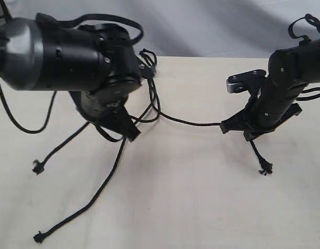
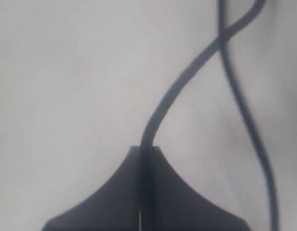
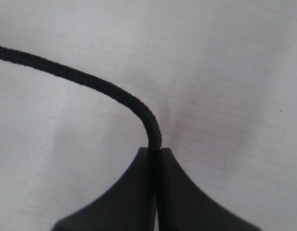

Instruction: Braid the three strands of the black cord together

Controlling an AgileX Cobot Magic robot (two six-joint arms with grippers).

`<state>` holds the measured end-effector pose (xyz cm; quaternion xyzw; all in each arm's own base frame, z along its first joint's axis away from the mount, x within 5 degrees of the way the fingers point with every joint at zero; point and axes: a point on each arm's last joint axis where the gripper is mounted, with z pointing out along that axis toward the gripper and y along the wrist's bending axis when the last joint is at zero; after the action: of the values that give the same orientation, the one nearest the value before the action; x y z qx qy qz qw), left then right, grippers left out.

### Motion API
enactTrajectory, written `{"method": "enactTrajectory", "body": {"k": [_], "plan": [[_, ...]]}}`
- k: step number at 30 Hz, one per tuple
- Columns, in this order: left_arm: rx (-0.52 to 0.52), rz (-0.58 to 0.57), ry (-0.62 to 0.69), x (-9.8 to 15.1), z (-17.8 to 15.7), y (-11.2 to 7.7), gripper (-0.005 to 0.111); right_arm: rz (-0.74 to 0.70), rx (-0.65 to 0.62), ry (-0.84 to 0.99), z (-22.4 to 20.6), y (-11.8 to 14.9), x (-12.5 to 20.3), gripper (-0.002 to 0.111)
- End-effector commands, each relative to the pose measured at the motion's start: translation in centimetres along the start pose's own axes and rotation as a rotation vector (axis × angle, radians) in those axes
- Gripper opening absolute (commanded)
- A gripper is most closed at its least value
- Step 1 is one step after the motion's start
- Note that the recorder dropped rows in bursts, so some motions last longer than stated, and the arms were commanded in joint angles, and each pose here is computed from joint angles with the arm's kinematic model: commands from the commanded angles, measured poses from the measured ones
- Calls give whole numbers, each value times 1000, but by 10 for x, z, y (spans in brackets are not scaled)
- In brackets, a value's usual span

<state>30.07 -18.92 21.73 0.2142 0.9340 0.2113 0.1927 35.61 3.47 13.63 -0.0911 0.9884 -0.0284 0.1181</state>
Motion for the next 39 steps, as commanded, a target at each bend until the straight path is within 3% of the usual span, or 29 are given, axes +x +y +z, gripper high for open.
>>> {"method": "enactTrajectory", "body": {"k": [1,5,11,18,30,33,39], "plan": [[-2,-71,42,14,31,25,0,3,8,3,0,-3,1,0],[38,-108,65,35,63,39,0,3,8,1,0,-3,1,0],[126,-148,24,56,91,44,0,3,8,3,0,-3,1,0],[218,-134,-68,61,98,34,0,3,8,23,0,-3,3,0],[237,-132,8,67,118,21,0,-15,22,47,0,-4,5,0],[241,-117,32,70,126,16,0,-15,22,45,0,-4,5,13],[255,-119,32,70,131,12,0,119,4,62,-4,-3,3,64]]}}
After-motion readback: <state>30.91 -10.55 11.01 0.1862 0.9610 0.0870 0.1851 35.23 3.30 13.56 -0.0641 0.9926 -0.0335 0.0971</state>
